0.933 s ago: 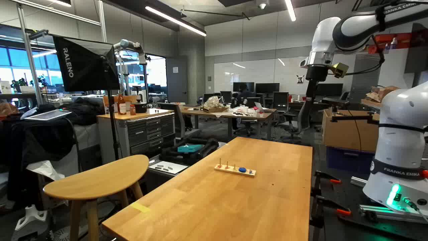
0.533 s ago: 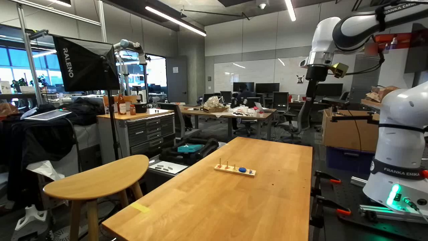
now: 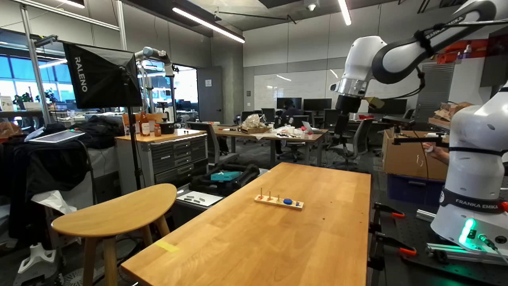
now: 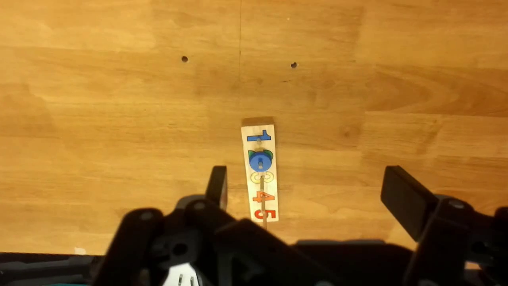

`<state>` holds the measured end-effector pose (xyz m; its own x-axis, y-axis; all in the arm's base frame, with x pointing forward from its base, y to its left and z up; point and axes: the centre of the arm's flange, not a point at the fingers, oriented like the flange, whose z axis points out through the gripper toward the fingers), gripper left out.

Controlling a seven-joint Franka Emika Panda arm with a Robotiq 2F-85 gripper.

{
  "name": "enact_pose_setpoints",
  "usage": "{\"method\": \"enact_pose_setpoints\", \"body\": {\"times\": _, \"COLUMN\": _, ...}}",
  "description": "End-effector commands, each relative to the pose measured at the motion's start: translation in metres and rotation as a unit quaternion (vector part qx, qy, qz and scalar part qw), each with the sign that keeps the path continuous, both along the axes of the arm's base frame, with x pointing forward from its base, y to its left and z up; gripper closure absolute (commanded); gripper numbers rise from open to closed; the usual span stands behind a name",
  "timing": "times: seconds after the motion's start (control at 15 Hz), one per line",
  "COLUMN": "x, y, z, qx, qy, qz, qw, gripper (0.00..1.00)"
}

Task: Remove the blue disk from the wooden rack and put it on the table

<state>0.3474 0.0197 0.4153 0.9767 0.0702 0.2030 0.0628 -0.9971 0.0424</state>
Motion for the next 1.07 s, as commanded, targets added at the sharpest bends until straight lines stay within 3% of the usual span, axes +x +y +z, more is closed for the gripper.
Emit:
{"method": "enact_pose_setpoints", "body": {"times": 0.0, "x": 0.069, "y": 0.022, "z": -0.057, "qx": -0.015, "qy": 0.010, "qz": -0.007, "qw": 0.9998, "gripper": 0.00}}
{"method": "enact_pose_setpoints", "body": {"times": 0.47, "x": 0.143, "y": 0.033, "z": -0.143, "qx": 0.006, "qy": 0.041, "qz": -0.019, "qw": 0.9990, "gripper": 0.00}}
{"method": "enact_pose_setpoints", "body": {"times": 0.8, "x": 0.205, "y": 0.023, "z": -0.190, "qx": 0.000, "qy": 0.040, "qz": -0.033, "qw": 0.9986, "gripper": 0.00}}
{"method": "enact_pose_setpoints", "body": {"times": 1.0, "x": 0.225, "y": 0.016, "z": -0.217, "qx": 0.000, "qy": 0.044, "qz": -0.043, "qw": 0.9981, "gripper": 0.00}}
